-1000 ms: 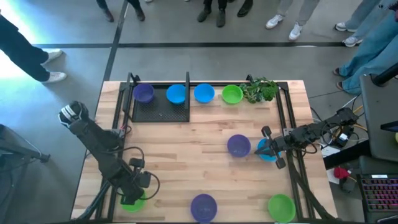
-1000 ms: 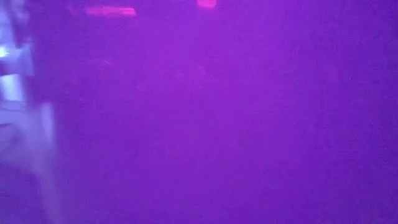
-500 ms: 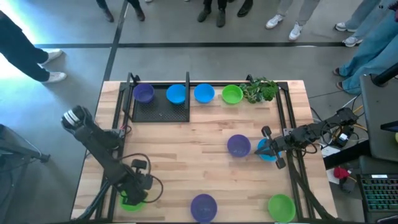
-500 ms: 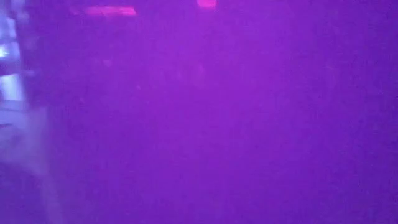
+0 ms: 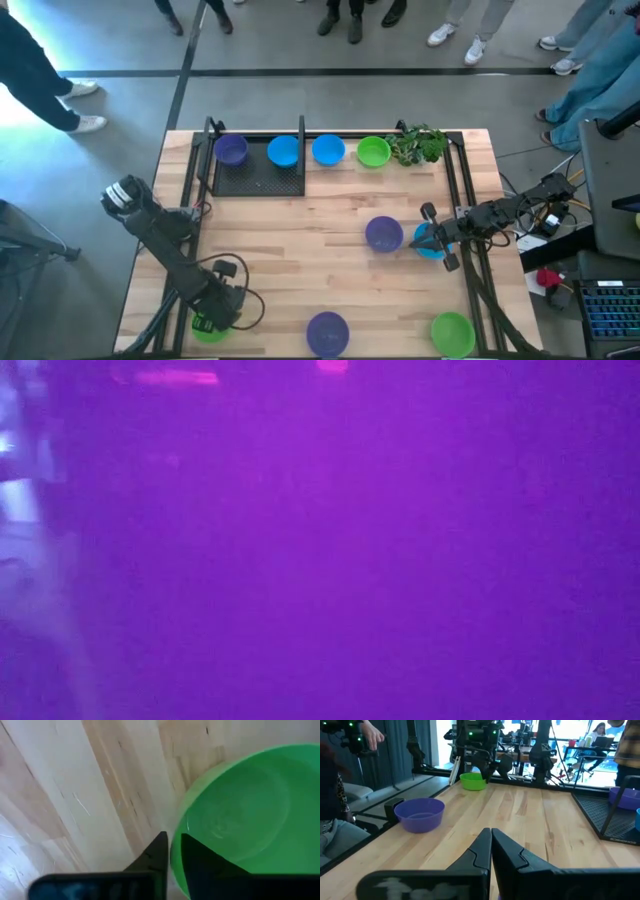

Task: Pick & Place Mini bowls
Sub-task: Put the bottom left green bowl on the shelf

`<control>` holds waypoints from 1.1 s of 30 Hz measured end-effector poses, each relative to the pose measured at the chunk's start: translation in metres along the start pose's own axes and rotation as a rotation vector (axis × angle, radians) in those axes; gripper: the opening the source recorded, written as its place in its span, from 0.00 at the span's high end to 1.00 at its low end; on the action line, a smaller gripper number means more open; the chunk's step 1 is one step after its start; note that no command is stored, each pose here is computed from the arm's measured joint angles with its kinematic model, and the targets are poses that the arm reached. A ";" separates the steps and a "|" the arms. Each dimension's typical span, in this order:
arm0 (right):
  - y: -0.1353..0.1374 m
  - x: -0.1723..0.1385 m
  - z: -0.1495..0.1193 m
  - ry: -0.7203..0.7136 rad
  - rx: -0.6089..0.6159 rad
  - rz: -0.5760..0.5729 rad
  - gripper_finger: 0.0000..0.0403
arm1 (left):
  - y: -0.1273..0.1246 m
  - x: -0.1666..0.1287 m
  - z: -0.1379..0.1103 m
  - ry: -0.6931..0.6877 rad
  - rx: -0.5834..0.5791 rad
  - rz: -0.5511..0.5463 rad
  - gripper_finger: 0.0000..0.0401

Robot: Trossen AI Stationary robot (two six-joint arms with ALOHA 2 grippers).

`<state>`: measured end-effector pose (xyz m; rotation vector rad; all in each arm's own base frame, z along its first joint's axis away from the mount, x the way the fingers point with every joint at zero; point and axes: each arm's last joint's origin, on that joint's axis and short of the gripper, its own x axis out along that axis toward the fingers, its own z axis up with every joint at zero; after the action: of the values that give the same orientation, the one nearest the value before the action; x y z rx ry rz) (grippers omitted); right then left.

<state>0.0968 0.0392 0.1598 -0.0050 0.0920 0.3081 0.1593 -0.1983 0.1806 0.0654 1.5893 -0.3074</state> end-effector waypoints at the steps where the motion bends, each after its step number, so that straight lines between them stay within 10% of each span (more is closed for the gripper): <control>1: 0.000 0.000 0.000 0.000 0.000 0.000 0.98 | 0.000 0.000 0.000 0.000 0.002 -0.001 0.95; 18: 0.000 0.000 0.000 0.000 0.004 0.000 0.98 | 0.028 -0.037 0.009 -0.153 -0.115 -0.056 1.00; 33: 0.000 0.000 0.000 0.000 0.004 -0.003 0.98 | 0.131 -0.101 -0.001 -0.396 -0.566 -0.017 1.00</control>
<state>0.0968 0.0392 0.1597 -0.0010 0.0929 0.3054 0.1930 -0.0577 0.2597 -0.4222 1.2318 0.1218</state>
